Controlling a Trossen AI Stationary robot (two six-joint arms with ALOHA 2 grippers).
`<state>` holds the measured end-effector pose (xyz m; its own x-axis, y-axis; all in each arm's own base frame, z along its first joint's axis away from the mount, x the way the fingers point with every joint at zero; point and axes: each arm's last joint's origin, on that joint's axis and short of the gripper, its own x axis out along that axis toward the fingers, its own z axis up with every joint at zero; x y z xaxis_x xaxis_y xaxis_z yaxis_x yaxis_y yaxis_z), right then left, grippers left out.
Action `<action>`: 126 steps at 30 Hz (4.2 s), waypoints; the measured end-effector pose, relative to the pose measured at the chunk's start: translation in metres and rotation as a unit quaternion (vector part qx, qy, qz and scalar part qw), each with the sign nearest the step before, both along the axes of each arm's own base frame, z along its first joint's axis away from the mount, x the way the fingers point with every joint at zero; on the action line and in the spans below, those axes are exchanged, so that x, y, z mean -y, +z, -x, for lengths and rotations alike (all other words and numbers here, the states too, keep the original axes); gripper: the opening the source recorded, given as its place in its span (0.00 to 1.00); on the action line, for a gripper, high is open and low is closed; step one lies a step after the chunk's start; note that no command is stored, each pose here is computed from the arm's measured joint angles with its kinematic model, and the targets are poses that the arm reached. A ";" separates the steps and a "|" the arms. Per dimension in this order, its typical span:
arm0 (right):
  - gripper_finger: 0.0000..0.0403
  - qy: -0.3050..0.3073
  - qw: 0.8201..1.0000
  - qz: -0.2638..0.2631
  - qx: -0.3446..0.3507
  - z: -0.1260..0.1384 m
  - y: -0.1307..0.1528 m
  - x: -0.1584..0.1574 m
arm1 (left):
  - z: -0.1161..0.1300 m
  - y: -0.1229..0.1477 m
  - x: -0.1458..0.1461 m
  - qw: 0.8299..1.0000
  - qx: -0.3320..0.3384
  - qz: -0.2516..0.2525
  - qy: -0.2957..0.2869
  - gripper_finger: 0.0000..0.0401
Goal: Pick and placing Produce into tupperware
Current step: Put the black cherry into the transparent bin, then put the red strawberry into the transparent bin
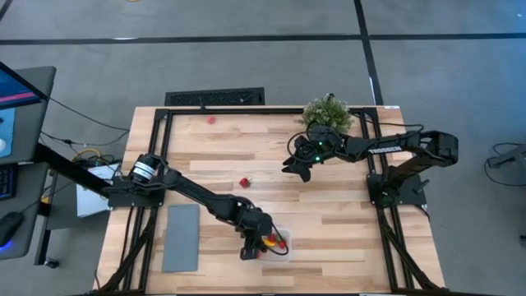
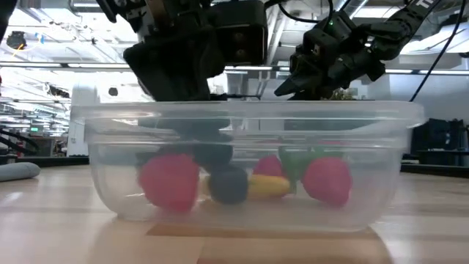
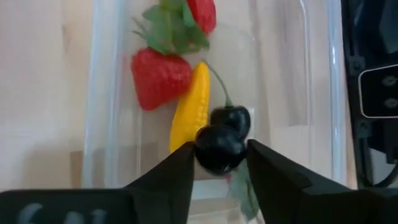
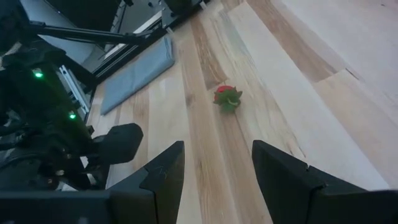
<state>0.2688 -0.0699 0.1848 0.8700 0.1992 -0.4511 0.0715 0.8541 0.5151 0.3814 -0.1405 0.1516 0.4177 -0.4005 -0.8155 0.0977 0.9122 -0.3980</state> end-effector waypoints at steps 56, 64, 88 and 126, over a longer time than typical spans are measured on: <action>0.53 -0.051 0.993 0.080 -0.063 0.017 -0.011 0.030 | 0.028 0.039 -0.162 0.969 -0.116 -0.198 0.091 0.51; 0.53 -0.069 0.993 0.088 -0.035 0.016 -0.006 0.038 | 0.050 0.038 -0.182 0.973 -0.075 -0.180 0.125 0.51; 0.53 -0.073 0.993 0.092 -0.023 0.015 -0.004 0.040 | 0.071 0.018 -0.190 0.980 -0.021 -0.140 0.138 0.51; 0.53 -0.072 0.993 0.091 -0.024 0.015 -0.004 0.040 | 0.057 -0.016 -0.187 0.984 -0.043 -0.114 0.133 0.45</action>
<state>0.2536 -0.1096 0.1804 0.8605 -0.0151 -0.5092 0.2204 0.9122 0.3455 0.3244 0.0462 0.1361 0.4083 -0.0888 -0.9085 -0.1810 0.9676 -0.1759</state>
